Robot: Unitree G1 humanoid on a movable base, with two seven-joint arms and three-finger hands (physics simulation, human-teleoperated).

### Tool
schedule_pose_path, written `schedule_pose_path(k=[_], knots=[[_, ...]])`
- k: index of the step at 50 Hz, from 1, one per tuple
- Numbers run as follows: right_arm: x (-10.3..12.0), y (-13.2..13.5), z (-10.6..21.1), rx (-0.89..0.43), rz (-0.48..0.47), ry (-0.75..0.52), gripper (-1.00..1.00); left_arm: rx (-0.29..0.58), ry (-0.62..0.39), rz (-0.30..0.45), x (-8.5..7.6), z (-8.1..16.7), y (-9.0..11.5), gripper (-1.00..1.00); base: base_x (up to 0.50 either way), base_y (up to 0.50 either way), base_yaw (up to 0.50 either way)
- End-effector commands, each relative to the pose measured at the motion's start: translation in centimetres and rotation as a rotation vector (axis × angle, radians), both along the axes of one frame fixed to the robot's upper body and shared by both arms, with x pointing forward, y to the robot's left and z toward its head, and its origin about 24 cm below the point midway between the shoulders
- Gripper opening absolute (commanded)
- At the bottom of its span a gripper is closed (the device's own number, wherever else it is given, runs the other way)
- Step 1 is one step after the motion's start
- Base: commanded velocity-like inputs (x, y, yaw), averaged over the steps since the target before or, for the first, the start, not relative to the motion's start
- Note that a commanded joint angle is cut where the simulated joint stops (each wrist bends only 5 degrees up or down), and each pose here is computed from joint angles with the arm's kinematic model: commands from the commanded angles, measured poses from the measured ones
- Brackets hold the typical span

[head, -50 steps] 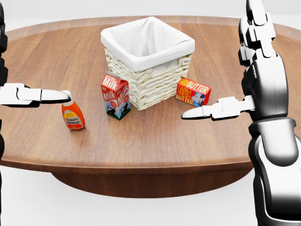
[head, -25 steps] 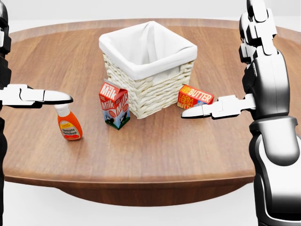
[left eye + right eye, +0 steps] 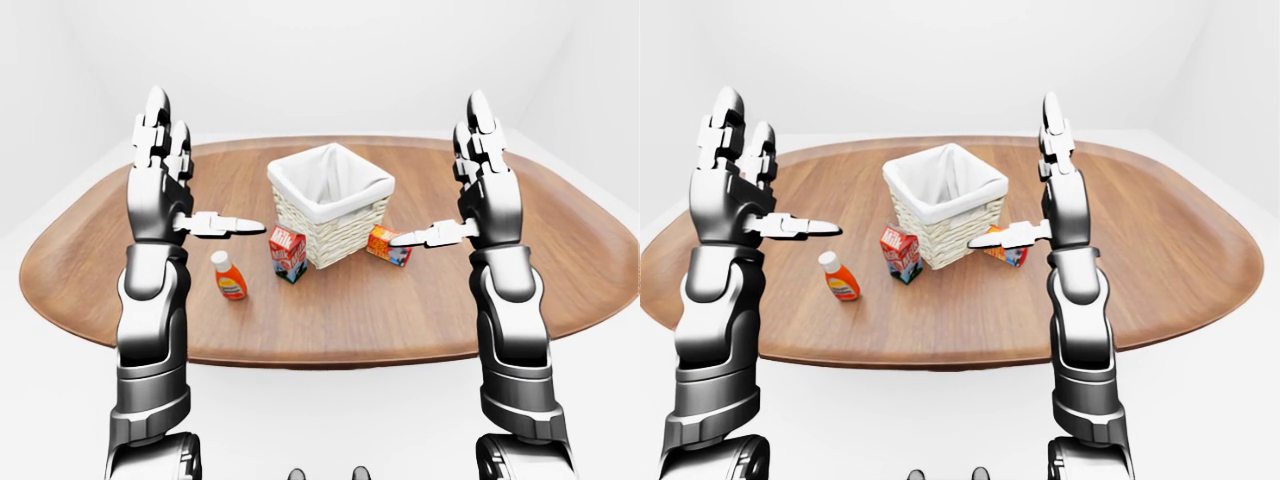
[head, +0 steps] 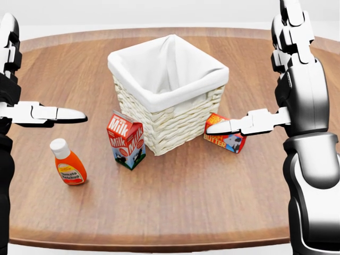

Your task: Pick up the butter and put it in the basket.

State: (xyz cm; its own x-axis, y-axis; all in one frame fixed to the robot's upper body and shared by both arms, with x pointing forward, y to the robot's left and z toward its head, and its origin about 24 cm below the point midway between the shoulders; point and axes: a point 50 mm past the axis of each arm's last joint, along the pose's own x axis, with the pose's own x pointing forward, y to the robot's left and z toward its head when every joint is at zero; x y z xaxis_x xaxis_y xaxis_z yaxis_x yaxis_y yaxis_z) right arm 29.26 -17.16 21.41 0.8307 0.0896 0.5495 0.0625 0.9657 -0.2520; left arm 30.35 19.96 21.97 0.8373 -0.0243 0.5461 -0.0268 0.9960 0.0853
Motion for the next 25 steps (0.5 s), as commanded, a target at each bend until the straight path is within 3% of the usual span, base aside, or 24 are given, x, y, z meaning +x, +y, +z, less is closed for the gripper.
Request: schedule_pose_path(k=[1, 25], knots=[[0.30, -0.40, -0.52, 0.013, -0.011, 0.026, 1.00, 0.004, 0.006, -0.002, 0.03, -0.18, -0.13, 1.00, 0.29, 0.00, 0.00], [0.04, -0.47, -0.87, 0.001, -0.009, 0.036, 1.00, 0.008, 0.012, -0.003, -0.07, -0.41, -0.12, 1.00, 0.29, 0.00, 0.00]])
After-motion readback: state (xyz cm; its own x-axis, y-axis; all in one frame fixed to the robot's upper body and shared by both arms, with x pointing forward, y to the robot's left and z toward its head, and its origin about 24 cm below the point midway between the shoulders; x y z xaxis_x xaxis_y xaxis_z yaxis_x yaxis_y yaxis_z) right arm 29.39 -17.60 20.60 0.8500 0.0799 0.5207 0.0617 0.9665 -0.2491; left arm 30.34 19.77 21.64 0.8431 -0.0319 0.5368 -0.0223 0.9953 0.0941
